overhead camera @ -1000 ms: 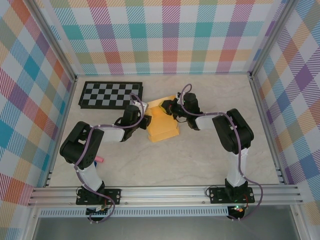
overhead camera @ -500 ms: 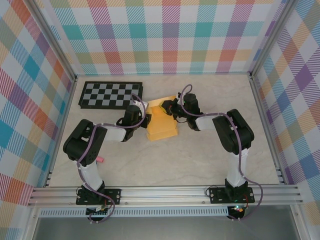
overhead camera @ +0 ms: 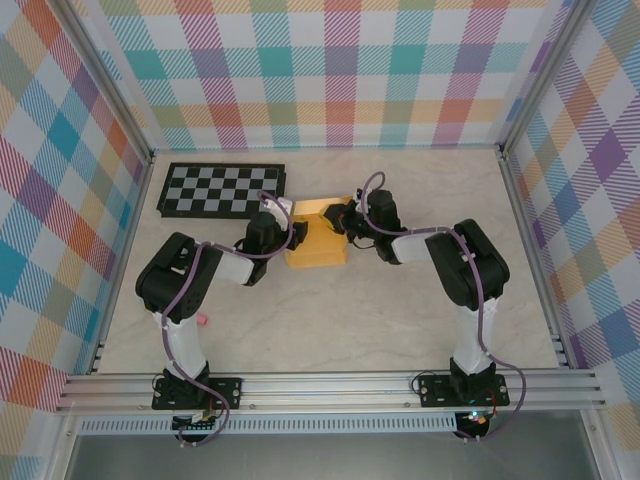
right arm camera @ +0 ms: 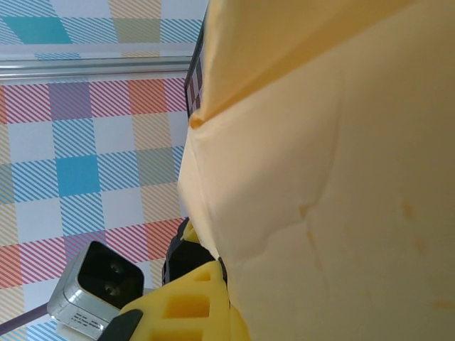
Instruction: Fold the paper box
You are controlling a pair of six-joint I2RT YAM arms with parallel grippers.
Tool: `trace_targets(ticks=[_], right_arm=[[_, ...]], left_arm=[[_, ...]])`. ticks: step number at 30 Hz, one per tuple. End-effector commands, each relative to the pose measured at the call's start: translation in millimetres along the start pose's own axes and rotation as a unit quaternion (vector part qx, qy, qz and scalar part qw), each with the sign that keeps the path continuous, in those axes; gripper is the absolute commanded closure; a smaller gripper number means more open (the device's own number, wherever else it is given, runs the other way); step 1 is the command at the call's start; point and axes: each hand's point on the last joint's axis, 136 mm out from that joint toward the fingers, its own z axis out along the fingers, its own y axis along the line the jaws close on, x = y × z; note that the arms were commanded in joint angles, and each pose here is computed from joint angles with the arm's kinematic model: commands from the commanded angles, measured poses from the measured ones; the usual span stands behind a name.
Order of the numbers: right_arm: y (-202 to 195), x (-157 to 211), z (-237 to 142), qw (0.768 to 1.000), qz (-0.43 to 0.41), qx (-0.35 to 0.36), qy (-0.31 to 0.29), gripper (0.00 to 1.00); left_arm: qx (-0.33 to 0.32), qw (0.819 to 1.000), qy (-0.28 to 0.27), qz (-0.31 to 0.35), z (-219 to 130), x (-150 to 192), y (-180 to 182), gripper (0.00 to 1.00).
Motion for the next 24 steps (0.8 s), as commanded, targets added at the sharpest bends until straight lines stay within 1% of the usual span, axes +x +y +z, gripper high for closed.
trace_targets(ticks=[1, 3, 7, 12, 15, 21, 24], right_arm=[[8.0, 19.7, -0.5, 0.999, 0.003, 0.001, 0.043, 1.0], [8.0, 17.7, -1.2, 0.999, 0.008, 0.004, 0.044, 1.0], [7.5, 16.6, 0.0, 0.997, 0.047, 0.005, 0.053, 1.0], [13.8, 17.1, 1.6, 0.995, 0.072, 0.007, 0.064, 1.0], [16.8, 17.1, 0.1, 0.995, 0.075, 0.014, 0.064, 1.0], [23.4, 19.8, -10.4, 0.994, 0.083, 0.031, 0.062, 1.0], [21.5, 24.7, -20.4, 0.994, 0.081, 0.045, 0.059, 1.0]], left_arm=[[0.041, 0.997, -0.069, 0.015, -6.0, -36.1, -13.5, 0.4], [0.043, 0.996, -0.068, 0.024, -8.4, -36.5, -11.5, 0.4], [0.051, 0.996, -0.062, 0.044, -15.0, -32.7, -9.6, 0.37], [0.088, 0.993, -0.054, 0.054, -26.8, -26.6, -18.4, 0.34], [0.11, 0.991, -0.048, 0.057, -38.5, -26.0, -25.9, 0.32], [0.15, 0.987, -0.032, 0.053, -65.8, -23.4, -39.7, 0.31], [0.177, 0.983, -0.015, 0.04, -75.6, -12.7, -48.9, 0.32]])
